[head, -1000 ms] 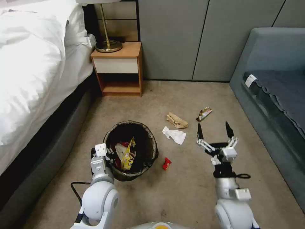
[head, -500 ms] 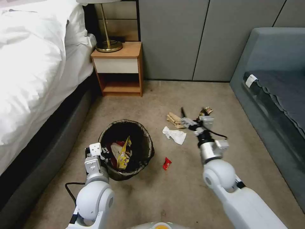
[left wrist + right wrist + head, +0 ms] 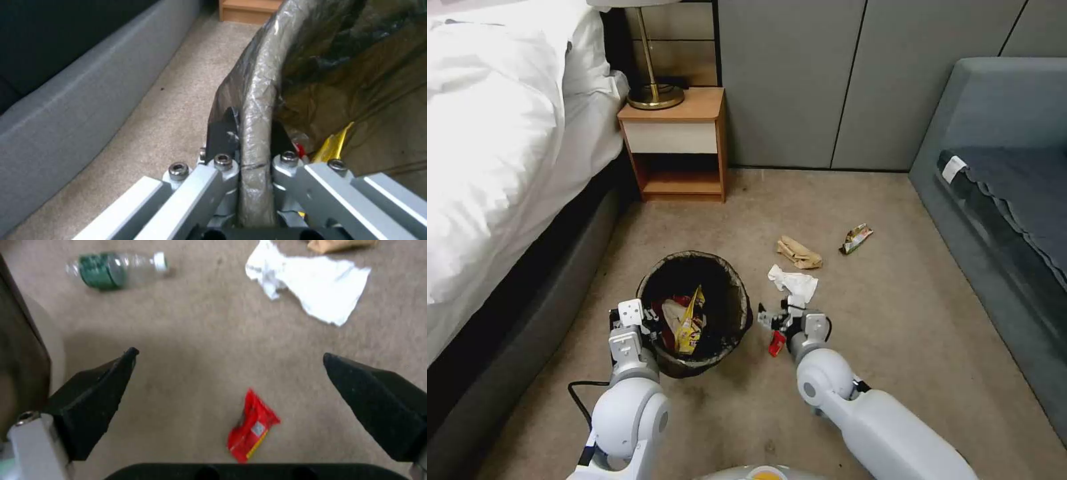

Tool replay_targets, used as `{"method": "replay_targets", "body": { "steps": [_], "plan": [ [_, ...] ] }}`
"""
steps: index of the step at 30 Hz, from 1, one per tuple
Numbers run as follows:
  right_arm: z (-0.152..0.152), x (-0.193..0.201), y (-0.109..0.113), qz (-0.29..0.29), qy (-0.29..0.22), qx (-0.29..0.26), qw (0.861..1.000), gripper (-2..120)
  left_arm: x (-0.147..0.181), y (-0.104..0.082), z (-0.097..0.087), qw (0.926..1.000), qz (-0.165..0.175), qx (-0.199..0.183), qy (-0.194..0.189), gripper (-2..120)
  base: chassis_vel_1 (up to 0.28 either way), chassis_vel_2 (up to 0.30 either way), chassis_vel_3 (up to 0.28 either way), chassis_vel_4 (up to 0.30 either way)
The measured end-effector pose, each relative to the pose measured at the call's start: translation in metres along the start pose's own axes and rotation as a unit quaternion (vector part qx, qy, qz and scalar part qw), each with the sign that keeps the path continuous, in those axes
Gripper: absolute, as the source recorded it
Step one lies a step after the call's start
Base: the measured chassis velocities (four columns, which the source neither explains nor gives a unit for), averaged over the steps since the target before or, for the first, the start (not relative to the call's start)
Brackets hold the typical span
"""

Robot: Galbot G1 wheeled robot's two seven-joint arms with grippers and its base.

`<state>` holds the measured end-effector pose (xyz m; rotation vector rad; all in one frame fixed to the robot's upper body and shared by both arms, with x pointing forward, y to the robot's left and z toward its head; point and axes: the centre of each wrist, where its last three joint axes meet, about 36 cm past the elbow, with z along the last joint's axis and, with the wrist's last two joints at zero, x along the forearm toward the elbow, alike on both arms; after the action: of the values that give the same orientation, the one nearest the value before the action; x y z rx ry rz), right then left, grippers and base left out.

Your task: Pick up the trash bin, then pick up the garbage from the floor and place it into the trash bin.

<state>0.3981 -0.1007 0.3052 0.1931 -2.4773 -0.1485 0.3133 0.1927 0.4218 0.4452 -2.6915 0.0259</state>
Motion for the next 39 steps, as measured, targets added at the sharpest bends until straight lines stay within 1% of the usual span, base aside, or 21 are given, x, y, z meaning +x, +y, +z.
{"method": "replay_targets", "body": {
  "steps": [1, 4, 5, 6, 9, 10, 13, 20, 29, 39],
  "plan": [
    [0.009, -0.004, 0.001, 0.001, 0.001, 0.010, 1.000, 100, 0.000, -0.001, 0.000, 1.0000, 0.000, 0.000, 0.001, 1, 0.000, 0.000, 0.000, 0.000],
    [0.015, -0.007, 0.004, 0.003, 0.011, 0.017, 1.000, 100, 0.000, -0.002, 0.001, 1.0000, 0.000, 0.000, 0.001, 1, 0.000, 0.000, 0.000, 0.000],
    [0.018, -0.009, 0.008, 0.007, 0.037, 0.020, 0.999, 100, 0.000, -0.003, 0.002, 1.0000, 0.001, 0.000, 0.002, 1, 0.000, 0.000, 0.000, 0.000],
    [0.018, -0.009, 0.008, 0.007, 0.037, 0.020, 0.999, 100, 0.000, -0.003, 0.002, 1.0000, 0.001, 0.000, 0.002, 1, 0.000, 0.000, 0.000, 0.000],
    [0.023, -0.016, 0.016, 0.028, 0.089, 0.029, 0.995, 100, 0.000, -0.003, 0.003, 1.0000, 0.000, 0.000, 0.002, 1, 0.000, 0.000, 0.000, 0.000],
    [0.023, -0.016, 0.016, 0.028, 0.089, 0.029, 0.995, 100, 0.000, -0.003, 0.003, 1.0000, 0.000, 0.000, 0.002, 1, 0.000, 0.000, 0.000, 0.000],
    [0.025, -0.025, 0.015, 0.041, 0.111, 0.029, 0.993, 100, 0.001, -0.002, 0.003, 1.0000, -0.001, -0.001, 0.002, 1, 0.000, 0.000, 0.000, 0.000],
    [0.031, -0.038, 0.012, 0.046, 0.122, 0.022, 0.991, 100, 0.003, -0.001, 0.003, 1.0000, -0.002, -0.001, 0.002, 1, 0.000, 0.000, 0.000, 0.000],
    [0.033, -0.050, 0.008, 0.047, 0.113, 0.021, 0.992, 100, 0.005, -0.002, 0.004, 1.0000, -0.004, -0.003, 0.001, 1, 0.000, 0.000, 0.000, 0.000],
    [0.045, -0.065, 0.002, 0.060, 0.104, 0.022, 0.993, 100, 0.008, -0.001, 0.007, 1.0000, -0.005, -0.005, 0.000, 1, 0.000, 0.000, 0.000, 0.000]
  ]
}}
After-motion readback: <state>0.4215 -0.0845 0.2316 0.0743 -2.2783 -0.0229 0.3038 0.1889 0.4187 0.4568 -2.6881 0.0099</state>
